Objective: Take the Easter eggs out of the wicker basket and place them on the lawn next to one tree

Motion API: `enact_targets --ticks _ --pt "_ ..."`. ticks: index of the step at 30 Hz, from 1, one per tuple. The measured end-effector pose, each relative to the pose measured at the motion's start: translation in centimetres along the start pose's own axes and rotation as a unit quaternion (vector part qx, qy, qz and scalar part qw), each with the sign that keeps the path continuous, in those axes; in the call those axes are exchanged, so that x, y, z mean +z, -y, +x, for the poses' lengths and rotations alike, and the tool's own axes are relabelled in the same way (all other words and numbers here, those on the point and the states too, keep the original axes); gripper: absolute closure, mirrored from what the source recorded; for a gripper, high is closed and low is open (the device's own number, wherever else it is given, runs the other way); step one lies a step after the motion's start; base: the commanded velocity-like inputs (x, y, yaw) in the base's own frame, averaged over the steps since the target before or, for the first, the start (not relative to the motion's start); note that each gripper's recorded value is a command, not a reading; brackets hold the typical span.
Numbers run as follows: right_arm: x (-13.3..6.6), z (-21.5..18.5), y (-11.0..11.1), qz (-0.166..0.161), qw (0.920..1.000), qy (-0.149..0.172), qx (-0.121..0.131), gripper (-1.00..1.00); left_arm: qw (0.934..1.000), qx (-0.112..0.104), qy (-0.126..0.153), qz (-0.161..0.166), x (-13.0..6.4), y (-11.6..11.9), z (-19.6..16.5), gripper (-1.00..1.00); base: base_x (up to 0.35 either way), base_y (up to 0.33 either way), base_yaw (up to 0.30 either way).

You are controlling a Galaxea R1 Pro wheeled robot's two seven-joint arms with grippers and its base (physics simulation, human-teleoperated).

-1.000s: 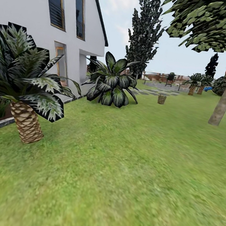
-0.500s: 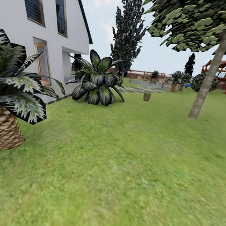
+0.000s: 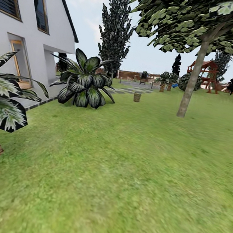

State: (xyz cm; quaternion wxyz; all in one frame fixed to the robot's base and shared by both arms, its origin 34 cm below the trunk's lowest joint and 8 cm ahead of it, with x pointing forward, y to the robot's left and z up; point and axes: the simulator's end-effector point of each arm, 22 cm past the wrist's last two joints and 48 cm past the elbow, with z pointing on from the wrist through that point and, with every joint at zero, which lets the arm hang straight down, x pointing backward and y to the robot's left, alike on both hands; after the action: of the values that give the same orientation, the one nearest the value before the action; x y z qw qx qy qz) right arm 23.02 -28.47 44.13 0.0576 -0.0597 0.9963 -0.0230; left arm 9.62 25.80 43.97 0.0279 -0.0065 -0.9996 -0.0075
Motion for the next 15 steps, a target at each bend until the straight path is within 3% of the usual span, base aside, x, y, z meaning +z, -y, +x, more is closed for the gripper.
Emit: enact_targets --ticks 12,15 --pt "0.0 0.02 -0.13 -0.002 1.0 -0.001 0.001 -1.0 1.0 0.0 0.001 0.0 0.0 0.0 -0.08 -1.0 0.002 -0.002 -0.023" --pt "-0.01 0.03 -0.11 -0.001 1.0 -0.001 0.001 -1.0 1.0 0.001 0.002 0.0 0.0 -0.05 -0.15 -1.0 0.183 -0.037 0.0"
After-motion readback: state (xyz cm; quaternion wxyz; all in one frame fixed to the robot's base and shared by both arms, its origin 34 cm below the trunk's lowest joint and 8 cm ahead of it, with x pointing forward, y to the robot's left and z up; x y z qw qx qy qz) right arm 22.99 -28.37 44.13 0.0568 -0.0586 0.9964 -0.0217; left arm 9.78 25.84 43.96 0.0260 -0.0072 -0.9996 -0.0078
